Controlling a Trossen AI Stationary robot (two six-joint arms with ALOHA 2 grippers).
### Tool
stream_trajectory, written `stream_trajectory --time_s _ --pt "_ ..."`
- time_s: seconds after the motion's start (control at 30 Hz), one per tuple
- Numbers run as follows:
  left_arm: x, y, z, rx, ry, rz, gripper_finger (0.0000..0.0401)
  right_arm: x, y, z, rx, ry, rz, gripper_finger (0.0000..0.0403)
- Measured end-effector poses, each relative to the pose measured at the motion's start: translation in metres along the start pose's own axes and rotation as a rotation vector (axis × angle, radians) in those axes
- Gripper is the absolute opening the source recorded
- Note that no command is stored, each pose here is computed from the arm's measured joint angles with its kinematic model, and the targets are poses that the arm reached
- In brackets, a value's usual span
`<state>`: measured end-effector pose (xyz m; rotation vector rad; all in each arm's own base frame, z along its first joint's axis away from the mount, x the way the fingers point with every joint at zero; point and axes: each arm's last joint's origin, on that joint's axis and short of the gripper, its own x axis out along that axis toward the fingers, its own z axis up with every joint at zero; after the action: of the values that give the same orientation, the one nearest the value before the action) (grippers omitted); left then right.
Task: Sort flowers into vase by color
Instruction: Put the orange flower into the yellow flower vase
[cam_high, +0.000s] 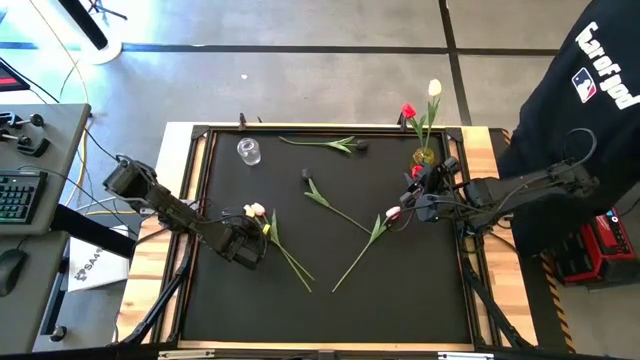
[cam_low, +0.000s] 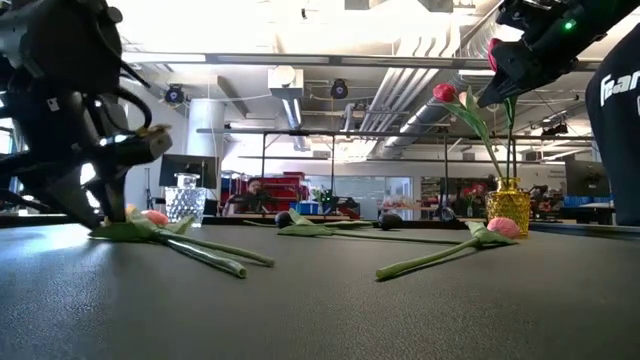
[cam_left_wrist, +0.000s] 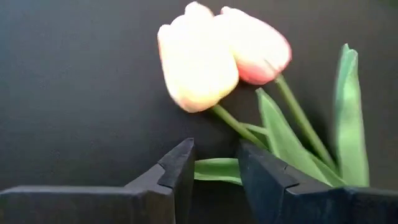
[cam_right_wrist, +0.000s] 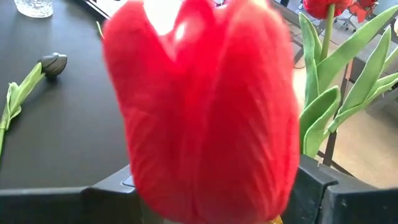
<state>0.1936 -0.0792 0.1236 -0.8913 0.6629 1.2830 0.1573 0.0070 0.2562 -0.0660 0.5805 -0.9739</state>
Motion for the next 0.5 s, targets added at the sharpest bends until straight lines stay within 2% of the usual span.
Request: stream_trajectory --time_s 0.2,0.5 --pt "-0.0031 -0.0032 0.0039 -0.048 -0.085 -0.064 0.0122 0.0000 0.0000 0.0000 0.000 0.000 0.000 0.0224" --pt "0.0049 0.0005 0.0006 -0.119 -0.057 -0.066 0.0152 0.0000 -0.0004 -0.0006 -0.008 0.004 -0.003 0.0224"
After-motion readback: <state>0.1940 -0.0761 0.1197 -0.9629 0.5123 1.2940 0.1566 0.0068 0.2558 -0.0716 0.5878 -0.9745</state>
